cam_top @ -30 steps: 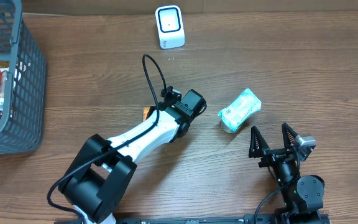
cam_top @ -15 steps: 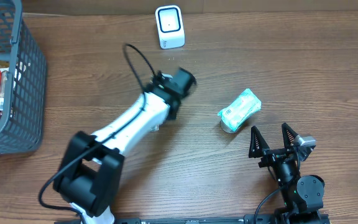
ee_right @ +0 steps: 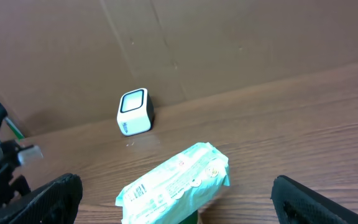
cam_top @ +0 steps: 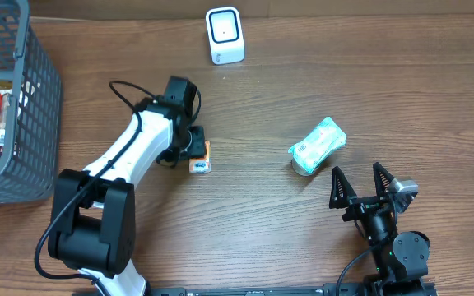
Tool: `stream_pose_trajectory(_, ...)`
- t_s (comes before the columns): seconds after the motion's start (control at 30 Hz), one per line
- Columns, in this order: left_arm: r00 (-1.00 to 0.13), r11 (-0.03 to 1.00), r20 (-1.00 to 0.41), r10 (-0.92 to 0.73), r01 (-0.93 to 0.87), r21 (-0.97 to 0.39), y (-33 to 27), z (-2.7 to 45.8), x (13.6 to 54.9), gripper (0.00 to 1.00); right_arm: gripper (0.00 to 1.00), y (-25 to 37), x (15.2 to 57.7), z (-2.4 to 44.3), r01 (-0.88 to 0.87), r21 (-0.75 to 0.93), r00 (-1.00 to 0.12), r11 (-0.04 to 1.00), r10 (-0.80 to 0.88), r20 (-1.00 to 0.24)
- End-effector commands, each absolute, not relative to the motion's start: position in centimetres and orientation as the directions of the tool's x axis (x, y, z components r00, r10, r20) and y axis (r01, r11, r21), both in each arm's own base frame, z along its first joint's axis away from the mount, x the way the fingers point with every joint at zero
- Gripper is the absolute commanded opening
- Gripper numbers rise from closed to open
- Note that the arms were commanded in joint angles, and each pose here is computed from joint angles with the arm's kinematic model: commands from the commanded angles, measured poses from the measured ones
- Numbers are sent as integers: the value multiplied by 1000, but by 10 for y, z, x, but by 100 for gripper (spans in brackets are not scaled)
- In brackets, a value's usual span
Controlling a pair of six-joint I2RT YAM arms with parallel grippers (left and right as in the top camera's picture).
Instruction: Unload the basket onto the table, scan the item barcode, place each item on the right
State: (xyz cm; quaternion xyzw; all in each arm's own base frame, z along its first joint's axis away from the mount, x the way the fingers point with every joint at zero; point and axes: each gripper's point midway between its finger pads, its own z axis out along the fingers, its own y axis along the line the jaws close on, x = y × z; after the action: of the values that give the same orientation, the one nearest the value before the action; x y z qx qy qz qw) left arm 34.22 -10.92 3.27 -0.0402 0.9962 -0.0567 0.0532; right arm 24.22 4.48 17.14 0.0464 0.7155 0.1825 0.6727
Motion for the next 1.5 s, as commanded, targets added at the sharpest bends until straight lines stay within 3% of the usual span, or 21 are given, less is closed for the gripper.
stream_pose_trajectory(0.0,-993,986,-101,-53,-36,-164,-116,27,334,45,100,41,243,169,-160,324,-83,932,314,-946)
stream_pose_trajectory(0.63,-991,984,-123,-54,-32,-174,-120,4,329,38,100,41,243,169,-160,324,-83,932,314,-946)
stream_pose_trajectory(0.67,-991,984,-124,-49,-27,-174,-122,4,328,35,100,41,243,169,-160,324,-83,932,314,-946)
stream_pose_trajectory(0.73,-991,985,-126,-36,-13,-173,-125,4,327,11,100,41,243,169,-160,324,-83,932,314,-946)
stream_pose_trajectory(0.77,-991,986,-136,-11,11,-164,-125,5,329,4,100,41,243,169,-160,324,-83,932,314,-946)
stream_pose_trajectory(0.8,-990,988,-143,-8,14,-152,-123,6,331,4,100,41,243,169,-160,324,-83,932,314,-946)
stream_pose_trajectory(1.07,-959,999,-282,-10,-21,35,-94,53,352,4,100,41,243,169,-160,324,-83,932,314,-946)
stream_pose_trajectory(1.13,-946,990,-325,17,-28,135,-85,65,352,4,100,41,243,169,-160,324,-83,932,314,-946)
stream_pose_trajectory(1.23,-930,948,-362,72,-49,315,-77,74,346,4,100,41,243,169,-160,324,-83,932,314,-946)
stream_pose_trajectory(1.47,-884,823,-373,281,22,567,-99,67,335,6,100,41,243,169,-161,324,-83,932,314,-946)
